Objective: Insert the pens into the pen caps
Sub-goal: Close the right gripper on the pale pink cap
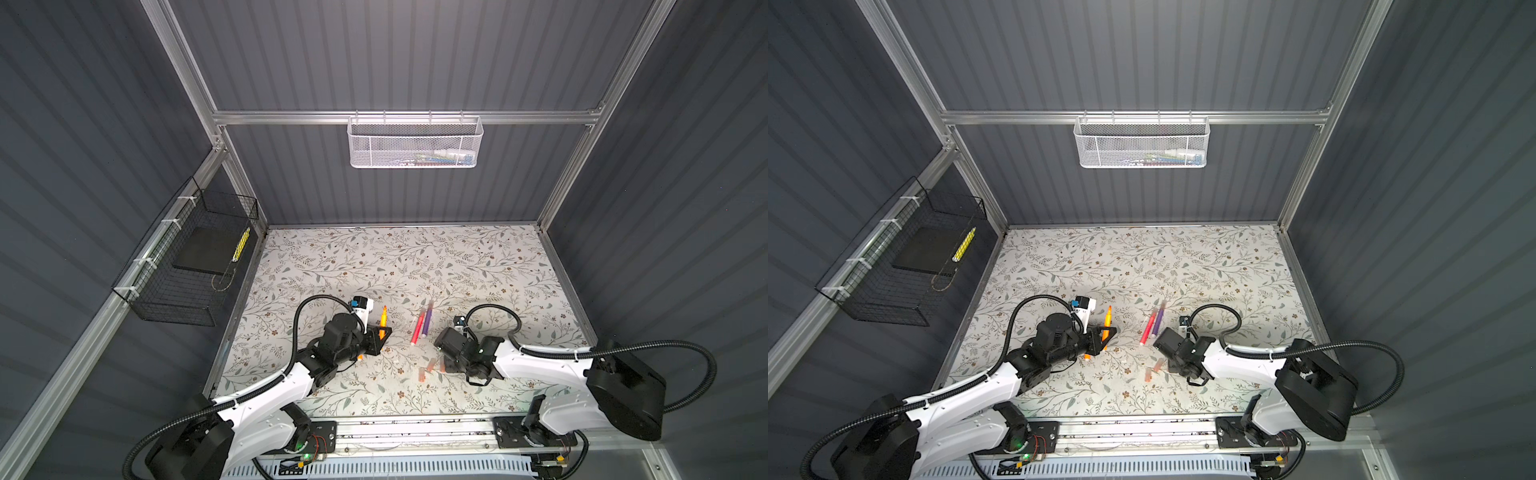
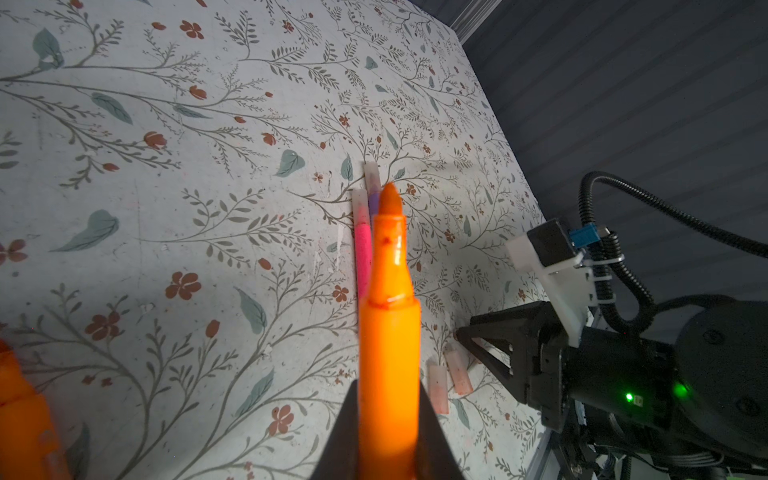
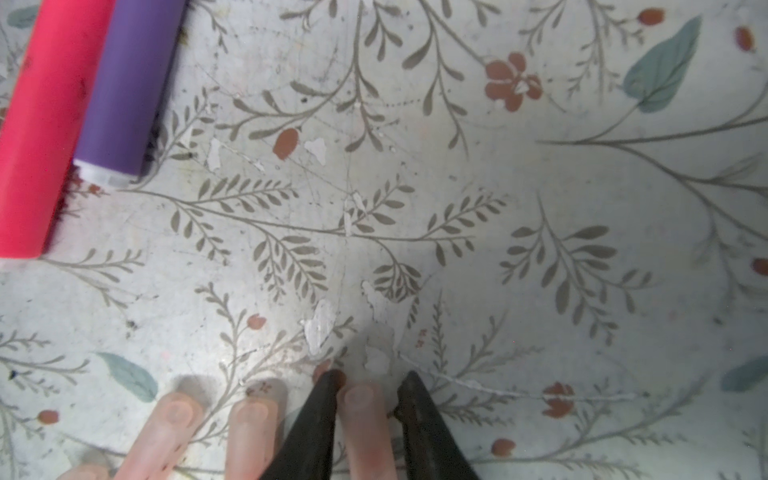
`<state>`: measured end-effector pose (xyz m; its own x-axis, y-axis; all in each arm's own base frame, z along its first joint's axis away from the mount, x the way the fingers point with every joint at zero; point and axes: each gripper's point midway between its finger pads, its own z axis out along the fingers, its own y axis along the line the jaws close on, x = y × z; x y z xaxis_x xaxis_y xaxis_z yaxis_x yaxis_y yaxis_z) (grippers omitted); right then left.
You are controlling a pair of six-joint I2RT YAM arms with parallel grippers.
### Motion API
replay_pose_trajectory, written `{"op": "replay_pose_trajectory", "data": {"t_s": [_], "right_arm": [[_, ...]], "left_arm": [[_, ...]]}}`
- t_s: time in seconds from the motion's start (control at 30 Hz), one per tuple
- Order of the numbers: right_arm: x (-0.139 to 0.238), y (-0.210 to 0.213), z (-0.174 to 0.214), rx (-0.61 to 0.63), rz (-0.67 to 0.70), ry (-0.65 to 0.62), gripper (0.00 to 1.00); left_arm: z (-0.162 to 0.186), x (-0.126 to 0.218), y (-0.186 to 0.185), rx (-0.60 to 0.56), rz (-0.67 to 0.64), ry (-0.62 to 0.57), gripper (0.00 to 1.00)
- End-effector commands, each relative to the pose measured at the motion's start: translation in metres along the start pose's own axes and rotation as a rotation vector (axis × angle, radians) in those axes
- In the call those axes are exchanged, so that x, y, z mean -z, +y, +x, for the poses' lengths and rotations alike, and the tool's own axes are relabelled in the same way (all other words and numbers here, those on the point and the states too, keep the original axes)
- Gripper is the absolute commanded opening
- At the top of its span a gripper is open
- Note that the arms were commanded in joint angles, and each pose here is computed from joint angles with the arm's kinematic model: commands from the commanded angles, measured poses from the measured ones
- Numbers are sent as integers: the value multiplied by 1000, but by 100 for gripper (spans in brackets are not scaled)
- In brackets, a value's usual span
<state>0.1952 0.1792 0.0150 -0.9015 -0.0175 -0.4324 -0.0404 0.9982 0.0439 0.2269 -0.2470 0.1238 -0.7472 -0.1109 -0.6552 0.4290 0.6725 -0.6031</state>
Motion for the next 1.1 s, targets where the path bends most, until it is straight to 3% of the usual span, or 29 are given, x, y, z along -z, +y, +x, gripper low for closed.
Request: {"op": "replay_pose_trajectory", "data": {"t_s": [0.0, 0.37, 0.73, 0.9, 1.07], "right_arm": [[-2, -13, 17, 16, 23, 54, 29], [-19, -14, 20, 16, 61, 69, 30], [-14, -14, 16, -1, 45, 48, 20], [-10, -10, 15, 8, 24, 54, 33], [-8, -5, 20, 25, -10, 72, 33]], "left_arm": [[-6, -1, -8, -30, 23, -10, 0], [-5, -3, -8, -27, 30, -7, 0], [-4, -3, -9, -34, 34, -6, 0], [-5, -5, -12, -33, 46, 0, 0], [-4, -4, -10, -34, 37, -1, 0]]}}
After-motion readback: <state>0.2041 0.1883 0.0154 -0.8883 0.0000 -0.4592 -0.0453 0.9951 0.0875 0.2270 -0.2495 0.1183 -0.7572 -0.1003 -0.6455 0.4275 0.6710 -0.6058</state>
